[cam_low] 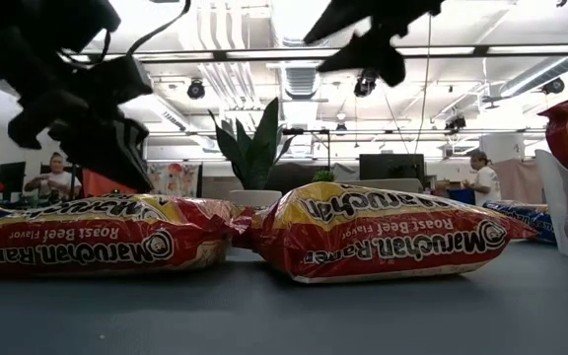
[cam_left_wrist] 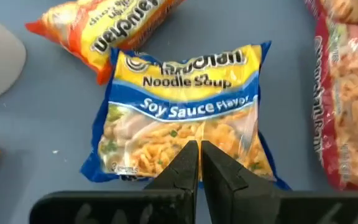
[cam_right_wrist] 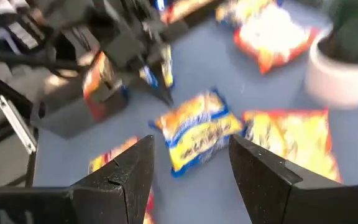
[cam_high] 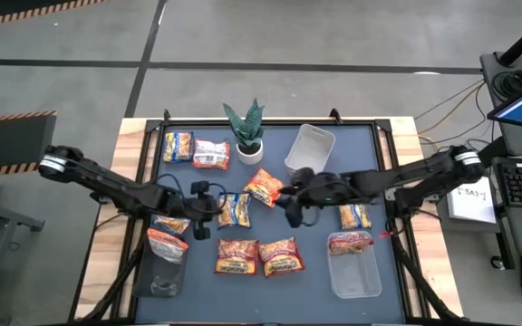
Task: Sort Maruchan noodles
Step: Put the middle left blue instant noodle pack into the gray bin
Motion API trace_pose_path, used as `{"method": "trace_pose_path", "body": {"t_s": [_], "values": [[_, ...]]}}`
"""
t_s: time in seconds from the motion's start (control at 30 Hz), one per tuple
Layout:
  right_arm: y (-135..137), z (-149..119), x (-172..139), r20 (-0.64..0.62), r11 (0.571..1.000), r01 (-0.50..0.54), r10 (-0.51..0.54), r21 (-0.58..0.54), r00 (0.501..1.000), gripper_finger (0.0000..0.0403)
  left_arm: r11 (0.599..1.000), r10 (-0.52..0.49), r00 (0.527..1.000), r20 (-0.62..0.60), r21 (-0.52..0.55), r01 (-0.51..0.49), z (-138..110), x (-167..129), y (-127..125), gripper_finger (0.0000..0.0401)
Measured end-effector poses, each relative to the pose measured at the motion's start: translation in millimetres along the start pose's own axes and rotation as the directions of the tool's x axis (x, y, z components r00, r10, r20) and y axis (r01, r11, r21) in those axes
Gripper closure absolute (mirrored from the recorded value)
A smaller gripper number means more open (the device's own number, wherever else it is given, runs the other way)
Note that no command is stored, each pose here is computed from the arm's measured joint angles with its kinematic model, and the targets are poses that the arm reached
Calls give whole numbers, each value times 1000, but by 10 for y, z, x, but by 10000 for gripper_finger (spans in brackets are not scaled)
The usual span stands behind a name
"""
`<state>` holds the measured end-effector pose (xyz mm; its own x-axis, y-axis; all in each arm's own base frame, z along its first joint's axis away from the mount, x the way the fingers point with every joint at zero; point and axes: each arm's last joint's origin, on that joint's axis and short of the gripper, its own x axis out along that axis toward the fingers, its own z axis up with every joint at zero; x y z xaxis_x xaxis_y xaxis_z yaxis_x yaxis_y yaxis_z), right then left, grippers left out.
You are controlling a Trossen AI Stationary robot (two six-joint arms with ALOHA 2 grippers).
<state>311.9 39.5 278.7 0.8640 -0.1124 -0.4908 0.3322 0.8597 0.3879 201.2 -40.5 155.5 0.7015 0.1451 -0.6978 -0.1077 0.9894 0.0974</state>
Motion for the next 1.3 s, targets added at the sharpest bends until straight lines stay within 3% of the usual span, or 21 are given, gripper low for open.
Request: {"method": "trace_pose_path", "body": {"t_s": [0.2, 0.7, 0.97, 1.3], "values": [[35, -33, 403, -218, 991, 83, -57, 109, 974, 209, 1000, 1, 1000, -5, 1, -1, -115, 62, 1, 401], [95, -118, 1090, -318, 975, 162, -106, 153, 942, 202, 1000, 21, 999, -34, 14, -20, -180, 276, -53, 401], [-19, -230, 1291, -351, 963, 177, -97, 203, 931, 132, 999, 51, 995, -82, -9, -52, -280, 424, -77, 401], [-137, -170, 1485, -268, 959, 139, -70, 246, 961, 55, 999, 42, 997, -71, -15, -43, -287, 489, -98, 401]]}}
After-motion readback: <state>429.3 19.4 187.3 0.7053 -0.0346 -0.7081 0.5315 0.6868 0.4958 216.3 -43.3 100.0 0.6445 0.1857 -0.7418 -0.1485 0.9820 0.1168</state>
